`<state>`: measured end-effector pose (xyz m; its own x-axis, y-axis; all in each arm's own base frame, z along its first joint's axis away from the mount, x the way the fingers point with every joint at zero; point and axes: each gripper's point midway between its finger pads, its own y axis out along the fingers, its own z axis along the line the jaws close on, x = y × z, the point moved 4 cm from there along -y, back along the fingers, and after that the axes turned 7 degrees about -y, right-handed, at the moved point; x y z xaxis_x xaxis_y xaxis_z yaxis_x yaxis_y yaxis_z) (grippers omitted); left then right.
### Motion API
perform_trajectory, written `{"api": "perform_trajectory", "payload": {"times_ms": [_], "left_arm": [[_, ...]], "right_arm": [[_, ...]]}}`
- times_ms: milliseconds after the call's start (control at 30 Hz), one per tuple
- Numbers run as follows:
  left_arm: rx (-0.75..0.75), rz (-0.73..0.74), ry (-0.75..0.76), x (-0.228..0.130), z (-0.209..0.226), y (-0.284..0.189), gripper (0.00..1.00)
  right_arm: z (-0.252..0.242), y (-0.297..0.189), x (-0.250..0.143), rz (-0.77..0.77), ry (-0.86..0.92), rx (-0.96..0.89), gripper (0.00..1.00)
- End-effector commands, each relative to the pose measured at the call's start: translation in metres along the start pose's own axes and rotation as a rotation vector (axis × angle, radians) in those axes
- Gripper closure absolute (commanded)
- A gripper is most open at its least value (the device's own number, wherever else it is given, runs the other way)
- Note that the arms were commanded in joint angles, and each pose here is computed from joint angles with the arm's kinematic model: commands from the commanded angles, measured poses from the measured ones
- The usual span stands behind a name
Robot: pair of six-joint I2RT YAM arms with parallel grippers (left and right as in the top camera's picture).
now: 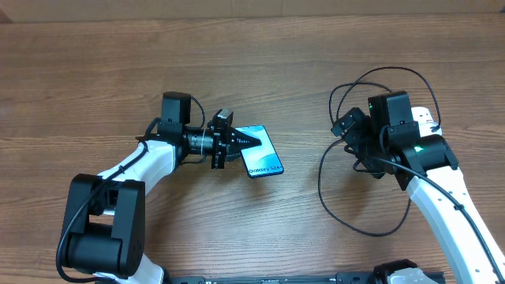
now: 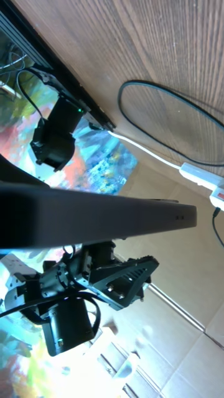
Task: Plug charger to phone and switch on socket
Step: 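Lower the right gripper onto the black cable and grasp its USB-C plug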
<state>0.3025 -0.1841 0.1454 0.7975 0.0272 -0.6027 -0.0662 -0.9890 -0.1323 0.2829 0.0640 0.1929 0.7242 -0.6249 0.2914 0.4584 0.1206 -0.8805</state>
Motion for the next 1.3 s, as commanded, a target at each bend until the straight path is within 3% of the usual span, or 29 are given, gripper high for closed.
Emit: {"api": "perform_trajectory", "payload": {"times_ms": [0, 200, 500, 867, 1267], "left_arm": [[-0.018, 0.062, 0.01, -0.009, -0.006, -0.001, 0.96], [-0.017, 0.06, 0.01, -0.009, -0.006, -0.001, 0.96], [-0.008, 0.022, 0.01, -0.004, -0.005, 0.0, 0.96], [-0.006, 0.015, 0.01, -0.003, -0.004, 0.0, 0.96], [-0.004, 0.003, 0.011, -0.002, -0.004, 0.0, 0.96]], "right_arm": [[0.007, -0.008, 0.005, -0.024, -0.008, 0.031, 0.0], [0.008, -0.009, 0.012, -0.066, -0.008, 0.029, 0.0], [-0.013, 0.009, 0.037, -0.078, 0.038, -0.081, 0.09], [-0.037, 0.076, 0.091, 0.059, 0.099, -0.285, 0.2], [-0.058, 0.145, 0.097, 0.089, 0.173, -0.365, 0.29]]}}
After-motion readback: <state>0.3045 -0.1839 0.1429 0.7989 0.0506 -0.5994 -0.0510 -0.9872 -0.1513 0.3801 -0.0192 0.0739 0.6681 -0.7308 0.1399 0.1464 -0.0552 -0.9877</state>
